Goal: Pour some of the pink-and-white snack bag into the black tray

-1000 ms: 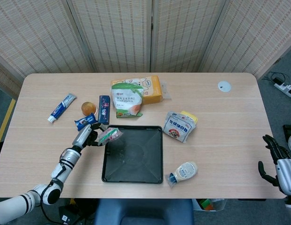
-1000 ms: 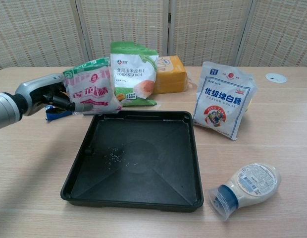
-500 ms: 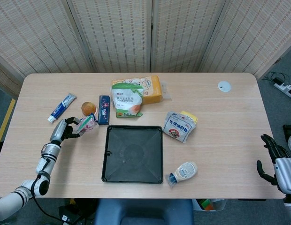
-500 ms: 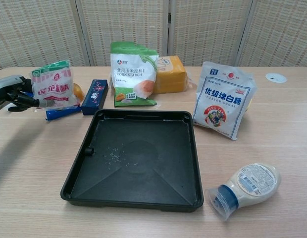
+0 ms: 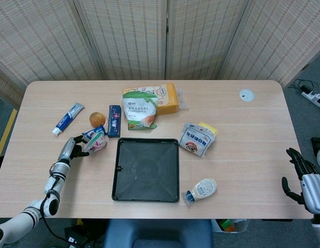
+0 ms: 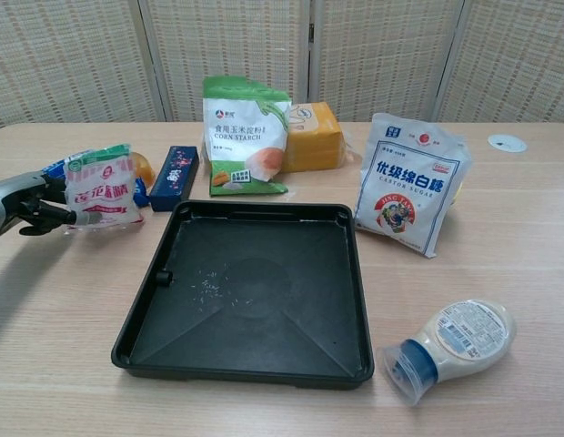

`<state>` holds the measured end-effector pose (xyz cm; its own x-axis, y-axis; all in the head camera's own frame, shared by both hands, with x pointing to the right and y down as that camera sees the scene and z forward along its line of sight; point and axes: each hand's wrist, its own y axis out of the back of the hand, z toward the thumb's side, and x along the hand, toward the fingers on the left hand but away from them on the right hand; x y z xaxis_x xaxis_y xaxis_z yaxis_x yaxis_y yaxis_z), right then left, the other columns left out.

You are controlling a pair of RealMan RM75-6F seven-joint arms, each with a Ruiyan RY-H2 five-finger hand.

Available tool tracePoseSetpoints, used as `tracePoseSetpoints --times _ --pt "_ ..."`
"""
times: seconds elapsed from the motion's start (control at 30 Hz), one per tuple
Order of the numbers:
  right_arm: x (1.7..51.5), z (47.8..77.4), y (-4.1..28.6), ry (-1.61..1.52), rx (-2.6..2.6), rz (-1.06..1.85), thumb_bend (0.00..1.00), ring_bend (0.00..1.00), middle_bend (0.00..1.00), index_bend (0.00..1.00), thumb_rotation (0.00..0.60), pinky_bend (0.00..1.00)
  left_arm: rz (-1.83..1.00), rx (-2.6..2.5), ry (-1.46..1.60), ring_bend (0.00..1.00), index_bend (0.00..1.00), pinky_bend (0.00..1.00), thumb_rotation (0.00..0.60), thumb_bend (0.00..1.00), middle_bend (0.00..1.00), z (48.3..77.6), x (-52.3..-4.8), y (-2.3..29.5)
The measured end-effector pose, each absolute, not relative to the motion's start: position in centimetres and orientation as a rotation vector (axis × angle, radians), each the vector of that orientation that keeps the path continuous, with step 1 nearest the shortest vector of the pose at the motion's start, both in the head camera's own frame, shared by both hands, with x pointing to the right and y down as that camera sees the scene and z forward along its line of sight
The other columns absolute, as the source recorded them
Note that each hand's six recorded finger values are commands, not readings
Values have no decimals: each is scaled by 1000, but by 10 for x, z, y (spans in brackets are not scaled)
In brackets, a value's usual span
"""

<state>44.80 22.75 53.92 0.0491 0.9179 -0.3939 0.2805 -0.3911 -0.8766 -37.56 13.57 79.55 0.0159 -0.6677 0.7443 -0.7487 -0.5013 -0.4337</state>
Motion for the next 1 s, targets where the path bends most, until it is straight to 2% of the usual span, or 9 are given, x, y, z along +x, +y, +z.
tracePoseSetpoints --times 0.3,0.43,0.57,0.7,0.8,1.0 --pt "450 538 229 -1214 -1725 1371 550 247 92 0 600 199 1526 2210 -1501 861 646 1000 600 719 778 801 -363 129" --pt "451 538 230 -1216 -1724 1373 550 247 91 0 600 199 1551 2210 -1505 853 603 1000 600 659 735 803 -362 125" --pt "451 539 231 -1216 -1727 1376 550 248 91 0 600 198 1582 2219 -1514 825 566 1000 600 561 661 804 -361 124" --pt "452 538 231 -1218 -1724 1374 550 248 91 0 600 198 1645 2247 -1524 742 460 1000 600 454 535 804 -361 122" --pt "452 538 231 -1217 -1726 1374 550 254 92 0 600 198 1692 2269 -1533 674 390 999 600 420 459 802 -361 120" --pt "453 538 231 -1220 -1725 1375 550 255 92 0 600 199 1766 2284 -1553 600 271 998 600 386 366 798 -363 116"
